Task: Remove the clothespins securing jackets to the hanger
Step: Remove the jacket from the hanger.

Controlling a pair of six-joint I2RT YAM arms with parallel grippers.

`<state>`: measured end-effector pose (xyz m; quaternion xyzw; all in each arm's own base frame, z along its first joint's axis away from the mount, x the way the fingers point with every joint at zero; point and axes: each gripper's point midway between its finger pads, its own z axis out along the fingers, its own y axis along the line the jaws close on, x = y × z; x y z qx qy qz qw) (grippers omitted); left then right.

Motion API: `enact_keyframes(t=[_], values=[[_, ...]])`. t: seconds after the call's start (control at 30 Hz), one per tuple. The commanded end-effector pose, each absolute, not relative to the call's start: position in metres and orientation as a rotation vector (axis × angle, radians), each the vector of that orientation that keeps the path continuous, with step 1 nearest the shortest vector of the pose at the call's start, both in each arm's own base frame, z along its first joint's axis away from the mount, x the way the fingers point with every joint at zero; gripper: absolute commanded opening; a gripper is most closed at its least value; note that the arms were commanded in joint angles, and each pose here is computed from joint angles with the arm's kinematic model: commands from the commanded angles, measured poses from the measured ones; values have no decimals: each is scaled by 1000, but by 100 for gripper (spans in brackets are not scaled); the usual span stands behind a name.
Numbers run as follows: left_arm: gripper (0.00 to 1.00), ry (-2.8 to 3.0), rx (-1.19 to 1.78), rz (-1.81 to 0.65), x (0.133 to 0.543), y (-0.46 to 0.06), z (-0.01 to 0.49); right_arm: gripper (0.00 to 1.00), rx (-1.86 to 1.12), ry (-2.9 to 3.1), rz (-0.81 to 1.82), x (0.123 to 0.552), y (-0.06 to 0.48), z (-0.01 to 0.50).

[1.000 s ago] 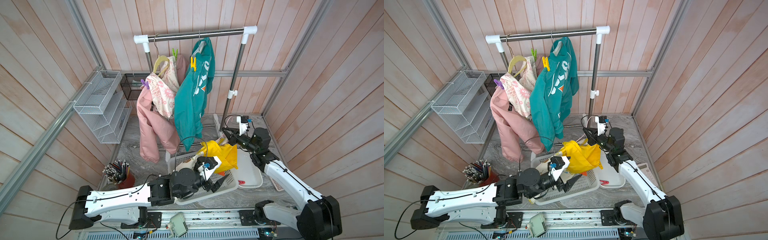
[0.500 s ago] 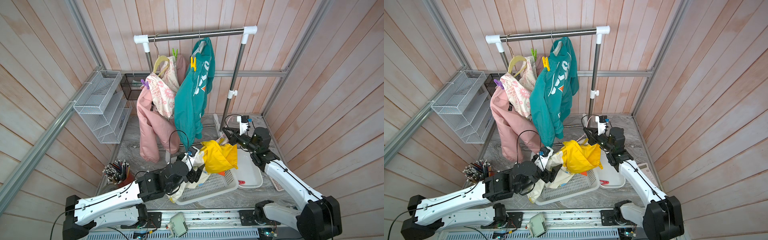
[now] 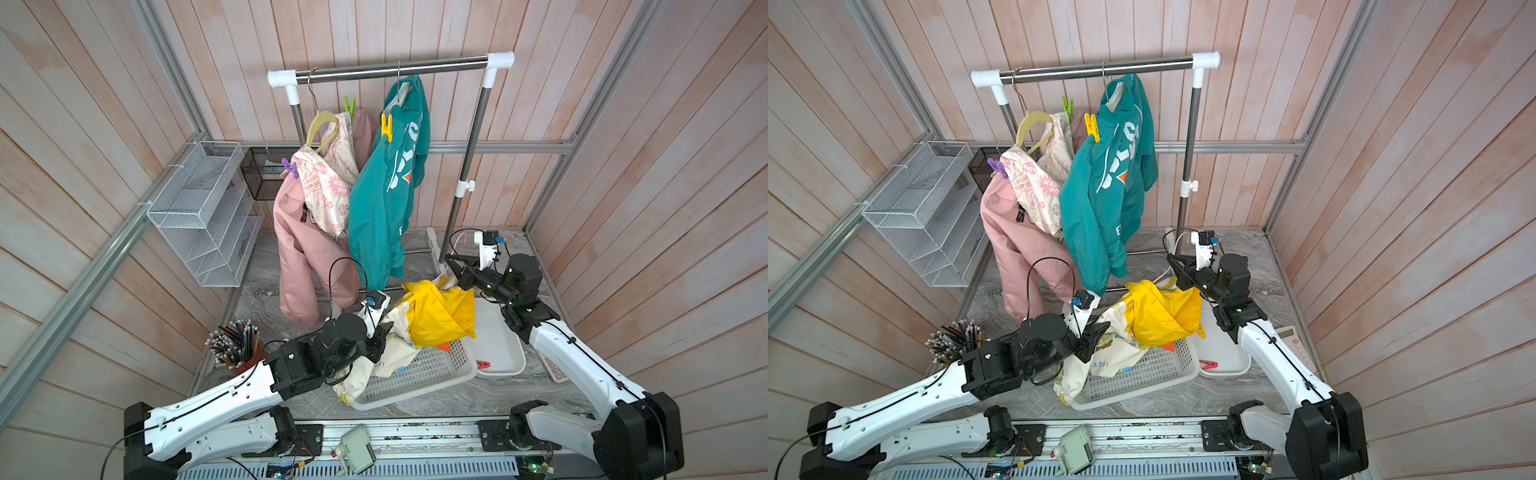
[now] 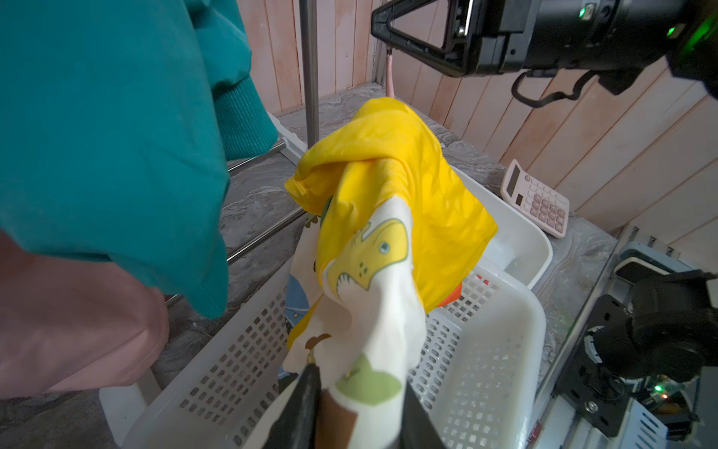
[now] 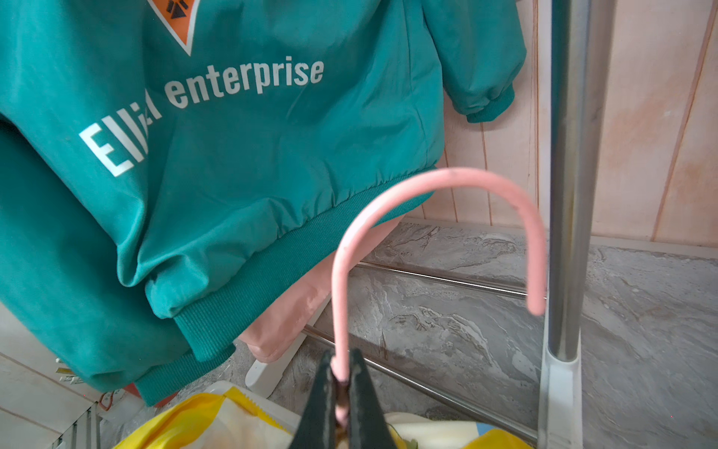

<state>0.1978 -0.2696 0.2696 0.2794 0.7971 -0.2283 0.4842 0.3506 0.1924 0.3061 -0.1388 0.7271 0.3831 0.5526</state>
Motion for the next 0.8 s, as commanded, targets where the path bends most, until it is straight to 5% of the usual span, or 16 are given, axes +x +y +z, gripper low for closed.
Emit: enact_keyframes(t=[0.0, 0.13, 0.77], values=[[14, 1898, 693, -602, 197, -277, 281, 0, -305, 1707, 872, 356, 186, 319], [0, 1904, 678, -571, 199, -269, 281, 0, -197, 1776, 830, 370, 169, 307], [0, 1793, 330, -557, 206, -207, 313, 0, 13, 1838, 817, 389, 121, 279]])
